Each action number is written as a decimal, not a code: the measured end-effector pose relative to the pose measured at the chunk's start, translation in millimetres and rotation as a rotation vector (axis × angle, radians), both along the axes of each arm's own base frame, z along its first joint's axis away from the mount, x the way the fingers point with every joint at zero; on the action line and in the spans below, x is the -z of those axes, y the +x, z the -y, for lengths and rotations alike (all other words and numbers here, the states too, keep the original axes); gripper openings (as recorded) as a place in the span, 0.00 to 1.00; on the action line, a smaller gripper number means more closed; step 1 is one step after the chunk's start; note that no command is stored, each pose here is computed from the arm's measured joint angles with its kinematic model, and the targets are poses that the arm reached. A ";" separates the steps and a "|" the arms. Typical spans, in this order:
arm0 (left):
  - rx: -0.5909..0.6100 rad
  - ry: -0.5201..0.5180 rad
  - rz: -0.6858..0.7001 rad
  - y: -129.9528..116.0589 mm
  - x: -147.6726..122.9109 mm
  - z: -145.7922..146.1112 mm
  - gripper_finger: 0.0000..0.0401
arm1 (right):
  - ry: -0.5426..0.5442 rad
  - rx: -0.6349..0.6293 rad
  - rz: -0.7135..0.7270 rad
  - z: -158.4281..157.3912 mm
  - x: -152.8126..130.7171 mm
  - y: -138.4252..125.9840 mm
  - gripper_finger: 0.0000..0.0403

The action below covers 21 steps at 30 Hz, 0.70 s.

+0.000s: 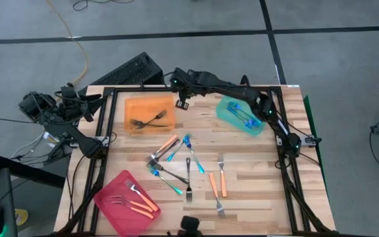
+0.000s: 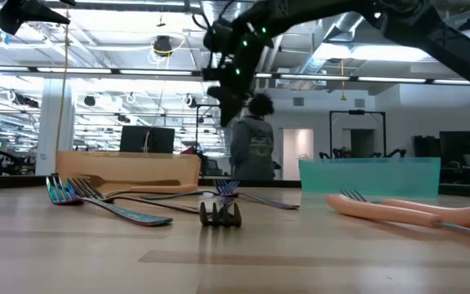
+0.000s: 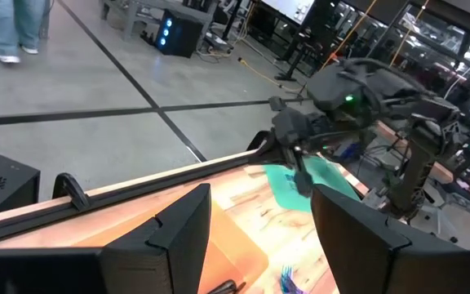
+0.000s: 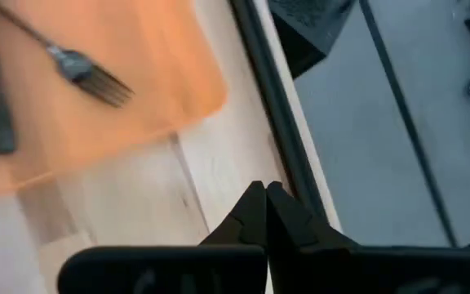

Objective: Sort silverware by color (type)
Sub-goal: Adjust the orange bin

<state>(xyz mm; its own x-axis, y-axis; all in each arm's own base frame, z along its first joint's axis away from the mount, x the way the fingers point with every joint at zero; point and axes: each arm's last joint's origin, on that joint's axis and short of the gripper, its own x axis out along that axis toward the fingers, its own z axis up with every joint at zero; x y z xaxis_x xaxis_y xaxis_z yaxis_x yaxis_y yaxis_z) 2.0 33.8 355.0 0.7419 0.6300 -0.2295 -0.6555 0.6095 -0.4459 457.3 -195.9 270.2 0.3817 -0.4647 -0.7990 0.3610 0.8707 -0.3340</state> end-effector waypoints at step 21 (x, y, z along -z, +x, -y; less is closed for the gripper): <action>-0.007 0.005 0.006 -0.1 -0.2 -0.2 0.49 | 0.059 -0.008 0.186 4.1 64.9 15.1 0.03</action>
